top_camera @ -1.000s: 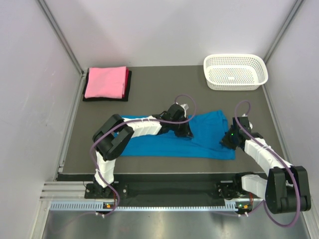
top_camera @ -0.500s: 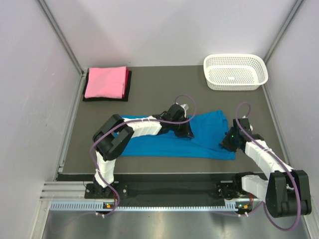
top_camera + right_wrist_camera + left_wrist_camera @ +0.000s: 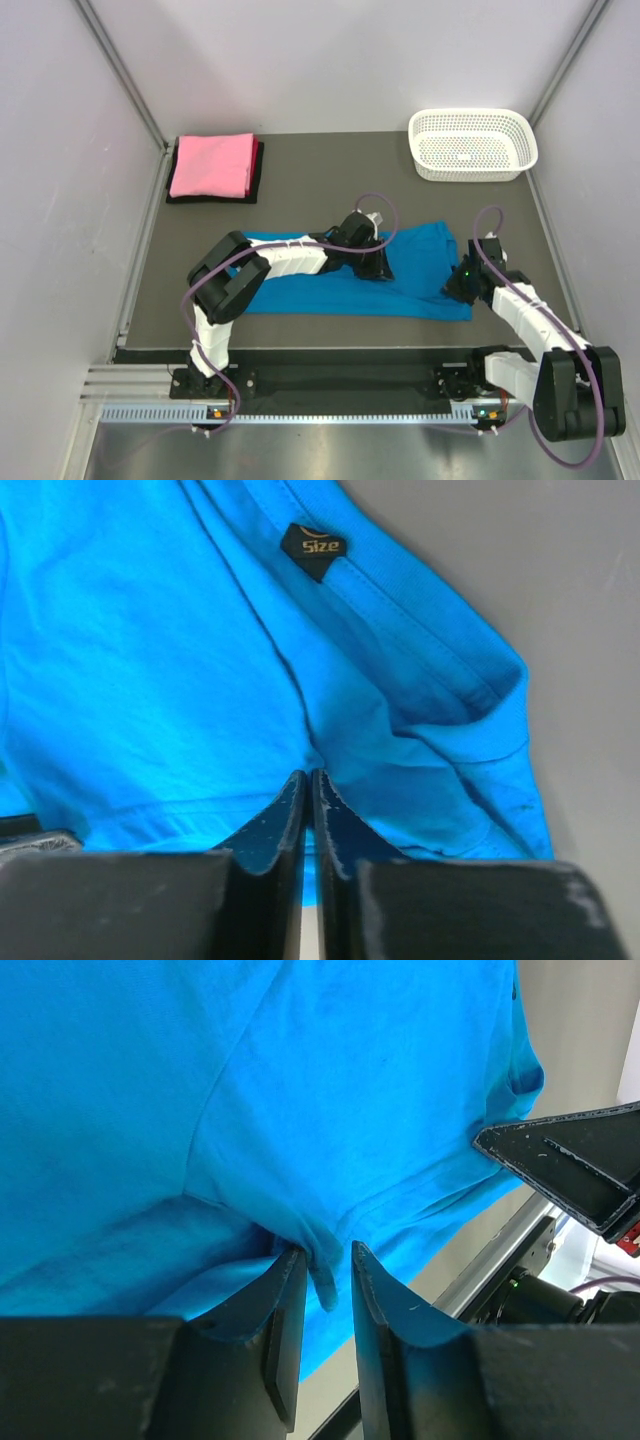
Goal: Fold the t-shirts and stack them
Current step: Fold the tshirt
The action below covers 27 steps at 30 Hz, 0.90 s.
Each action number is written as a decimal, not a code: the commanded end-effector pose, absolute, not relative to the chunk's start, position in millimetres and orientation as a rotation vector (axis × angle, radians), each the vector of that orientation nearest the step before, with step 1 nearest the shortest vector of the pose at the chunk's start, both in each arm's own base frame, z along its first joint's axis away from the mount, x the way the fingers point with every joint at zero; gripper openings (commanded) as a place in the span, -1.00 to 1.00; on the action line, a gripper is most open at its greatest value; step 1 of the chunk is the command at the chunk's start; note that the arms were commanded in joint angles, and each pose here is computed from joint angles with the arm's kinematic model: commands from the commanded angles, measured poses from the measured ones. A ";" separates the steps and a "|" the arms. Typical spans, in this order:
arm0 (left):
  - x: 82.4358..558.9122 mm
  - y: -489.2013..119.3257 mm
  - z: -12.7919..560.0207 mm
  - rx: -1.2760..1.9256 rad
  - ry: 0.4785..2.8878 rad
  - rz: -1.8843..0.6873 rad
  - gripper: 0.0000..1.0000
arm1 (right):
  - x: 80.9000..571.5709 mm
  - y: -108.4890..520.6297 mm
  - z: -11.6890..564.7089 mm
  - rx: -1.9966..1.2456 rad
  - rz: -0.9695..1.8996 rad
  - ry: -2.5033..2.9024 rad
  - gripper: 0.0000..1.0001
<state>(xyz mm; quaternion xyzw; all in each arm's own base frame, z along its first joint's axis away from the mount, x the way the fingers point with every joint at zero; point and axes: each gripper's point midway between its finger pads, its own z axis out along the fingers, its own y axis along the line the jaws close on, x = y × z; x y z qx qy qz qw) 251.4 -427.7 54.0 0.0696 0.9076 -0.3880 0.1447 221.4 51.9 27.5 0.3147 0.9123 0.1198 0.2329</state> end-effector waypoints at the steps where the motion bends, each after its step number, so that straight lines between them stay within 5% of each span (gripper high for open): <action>1: 250.1 -432.6 61.8 0.214 2.591 -1.142 -0.40 | 228.0 53.3 33.8 0.852 0.370 2.465 -1.00; 5: 248.1 -429.4 61.5 0.210 2.616 -1.119 -0.59 | 229.4 53.9 40.1 0.852 0.383 2.445 -1.00; 8: 249.1 -429.4 62.4 0.208 2.625 -1.106 -0.99 | 228.8 52.0 44.3 0.854 0.369 2.442 -1.00; 27: 245.5 -419.5 71.3 0.203 2.675 -1.036 -1.00 | 200.2 49.0 64.6 0.925 0.364 2.311 -1.00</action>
